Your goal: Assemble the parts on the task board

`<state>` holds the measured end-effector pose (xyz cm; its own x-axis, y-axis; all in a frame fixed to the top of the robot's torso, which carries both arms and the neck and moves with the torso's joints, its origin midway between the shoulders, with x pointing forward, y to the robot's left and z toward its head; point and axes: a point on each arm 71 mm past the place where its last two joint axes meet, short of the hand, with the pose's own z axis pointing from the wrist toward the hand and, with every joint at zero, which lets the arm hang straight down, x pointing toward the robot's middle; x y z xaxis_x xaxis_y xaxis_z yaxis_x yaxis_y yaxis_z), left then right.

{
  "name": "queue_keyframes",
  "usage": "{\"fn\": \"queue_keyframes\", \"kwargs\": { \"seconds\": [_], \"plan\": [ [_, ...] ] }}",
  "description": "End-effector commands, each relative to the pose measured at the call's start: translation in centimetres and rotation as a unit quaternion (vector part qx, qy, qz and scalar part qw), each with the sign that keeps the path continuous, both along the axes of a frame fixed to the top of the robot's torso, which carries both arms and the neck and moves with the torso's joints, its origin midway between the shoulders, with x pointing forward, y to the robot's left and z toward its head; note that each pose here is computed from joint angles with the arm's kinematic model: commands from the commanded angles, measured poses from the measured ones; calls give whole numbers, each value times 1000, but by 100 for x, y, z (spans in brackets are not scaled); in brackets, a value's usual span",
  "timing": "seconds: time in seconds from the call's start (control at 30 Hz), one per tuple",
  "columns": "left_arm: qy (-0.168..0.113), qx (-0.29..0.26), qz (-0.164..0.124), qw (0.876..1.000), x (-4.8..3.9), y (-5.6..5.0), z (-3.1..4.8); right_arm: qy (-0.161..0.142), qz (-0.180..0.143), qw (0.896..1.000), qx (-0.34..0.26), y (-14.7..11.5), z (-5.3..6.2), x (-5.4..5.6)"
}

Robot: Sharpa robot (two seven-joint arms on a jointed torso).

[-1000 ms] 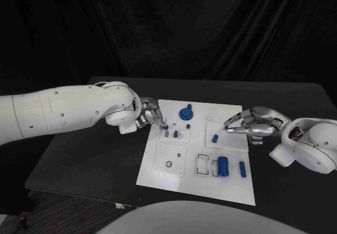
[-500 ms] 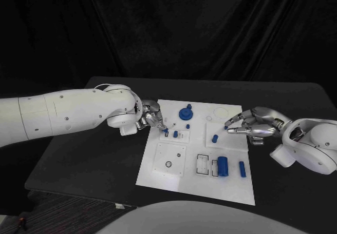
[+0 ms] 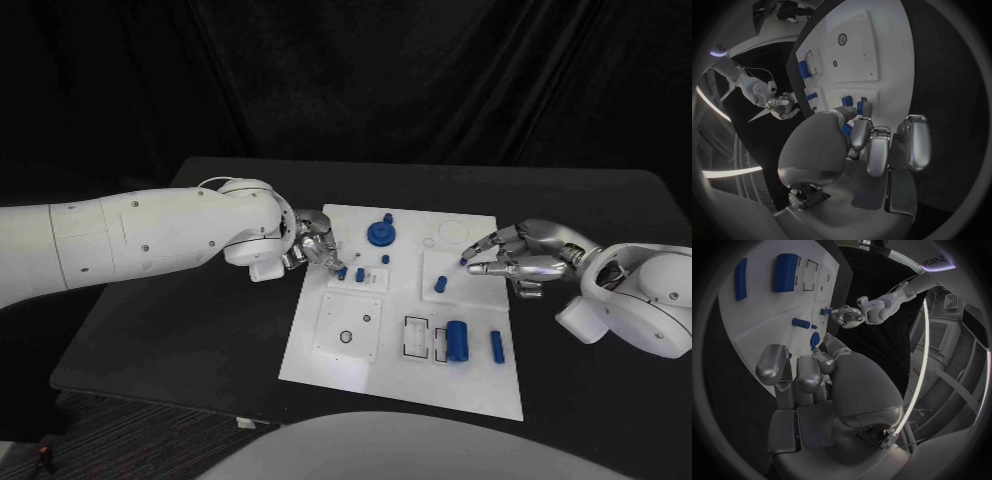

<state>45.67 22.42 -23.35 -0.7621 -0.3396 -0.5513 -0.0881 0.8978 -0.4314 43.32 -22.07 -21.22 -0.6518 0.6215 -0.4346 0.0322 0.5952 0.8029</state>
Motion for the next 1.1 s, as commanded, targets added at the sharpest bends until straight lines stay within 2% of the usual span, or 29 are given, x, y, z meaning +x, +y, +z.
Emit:
{"fn": "queue_keyframes", "kwargs": {
  "seconds": [0.03,1.1],
  "plan": [
    [-5,-9,-5,1000,-7,-19,-4,4,6,1000,0,5,-11,-22],
    [2,-9,1,1000,-38,38,-77,11,10,1000,-1,1,-29,-26]
  ]
}}
